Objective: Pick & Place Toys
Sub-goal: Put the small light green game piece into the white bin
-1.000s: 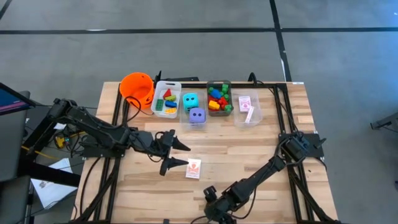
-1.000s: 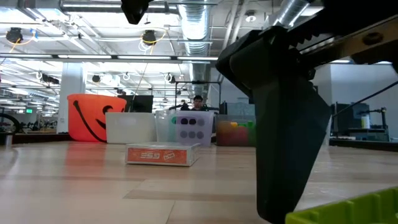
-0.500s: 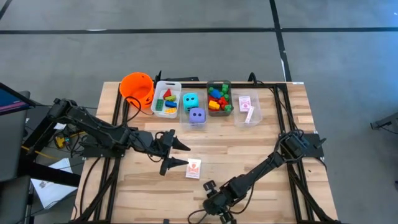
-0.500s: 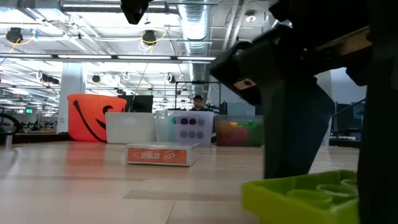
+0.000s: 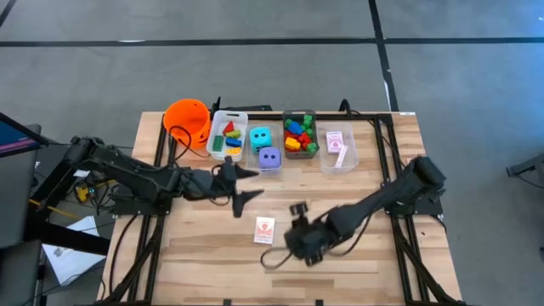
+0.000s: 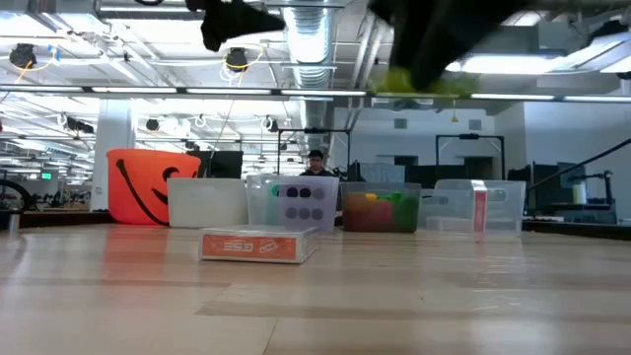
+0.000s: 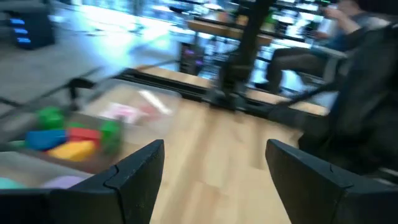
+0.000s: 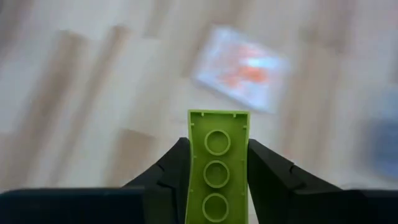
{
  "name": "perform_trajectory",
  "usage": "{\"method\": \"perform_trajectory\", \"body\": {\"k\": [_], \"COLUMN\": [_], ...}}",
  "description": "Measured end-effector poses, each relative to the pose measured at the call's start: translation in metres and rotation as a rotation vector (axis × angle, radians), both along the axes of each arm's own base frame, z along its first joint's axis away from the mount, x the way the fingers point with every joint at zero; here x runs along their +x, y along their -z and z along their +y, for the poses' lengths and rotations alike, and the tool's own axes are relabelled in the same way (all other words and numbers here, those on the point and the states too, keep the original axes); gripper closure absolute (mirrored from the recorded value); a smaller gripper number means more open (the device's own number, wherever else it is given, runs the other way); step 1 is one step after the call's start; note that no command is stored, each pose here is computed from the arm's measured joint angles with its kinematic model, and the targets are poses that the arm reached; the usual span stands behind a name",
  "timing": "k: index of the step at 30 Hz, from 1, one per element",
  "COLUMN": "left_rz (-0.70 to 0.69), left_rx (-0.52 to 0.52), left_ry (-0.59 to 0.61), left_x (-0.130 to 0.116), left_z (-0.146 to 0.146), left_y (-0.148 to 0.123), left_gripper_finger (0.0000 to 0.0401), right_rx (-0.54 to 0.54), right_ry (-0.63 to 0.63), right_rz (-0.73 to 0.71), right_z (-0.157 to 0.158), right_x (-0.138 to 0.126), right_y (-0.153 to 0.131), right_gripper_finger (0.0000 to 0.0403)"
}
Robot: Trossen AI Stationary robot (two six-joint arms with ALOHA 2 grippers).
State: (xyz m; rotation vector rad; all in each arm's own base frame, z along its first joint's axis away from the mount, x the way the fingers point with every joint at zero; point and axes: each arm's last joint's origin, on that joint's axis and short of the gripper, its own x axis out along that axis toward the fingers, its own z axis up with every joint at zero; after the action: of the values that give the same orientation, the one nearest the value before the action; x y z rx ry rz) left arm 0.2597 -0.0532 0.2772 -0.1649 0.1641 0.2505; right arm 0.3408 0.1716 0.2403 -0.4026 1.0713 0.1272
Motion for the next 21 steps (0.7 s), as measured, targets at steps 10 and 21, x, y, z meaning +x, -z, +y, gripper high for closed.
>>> {"method": "perform_trajectory", "body": {"k": [10,21], "left_rz": [-0.023,-0.081], "left_rx": [-0.084,-0.323], "left_ry": [-0.133,-0.032], "left_x": [-0.007,0.003], "left_z": [0.042,0.06], "left_y": [-0.009,-0.006], "left_gripper_finger": [0.0128,0.0128], "right_rx": [-0.244,-0.544], "right_ry": [0.247,0.176], "right_rz": [-0.247,-0.188], "right_z": [-0.068,-0.107], "right_x": [-0.016,0.023], "right_y": [-0.071,-0.048], "right_gripper_finger": [0.0285,0.0285]}}
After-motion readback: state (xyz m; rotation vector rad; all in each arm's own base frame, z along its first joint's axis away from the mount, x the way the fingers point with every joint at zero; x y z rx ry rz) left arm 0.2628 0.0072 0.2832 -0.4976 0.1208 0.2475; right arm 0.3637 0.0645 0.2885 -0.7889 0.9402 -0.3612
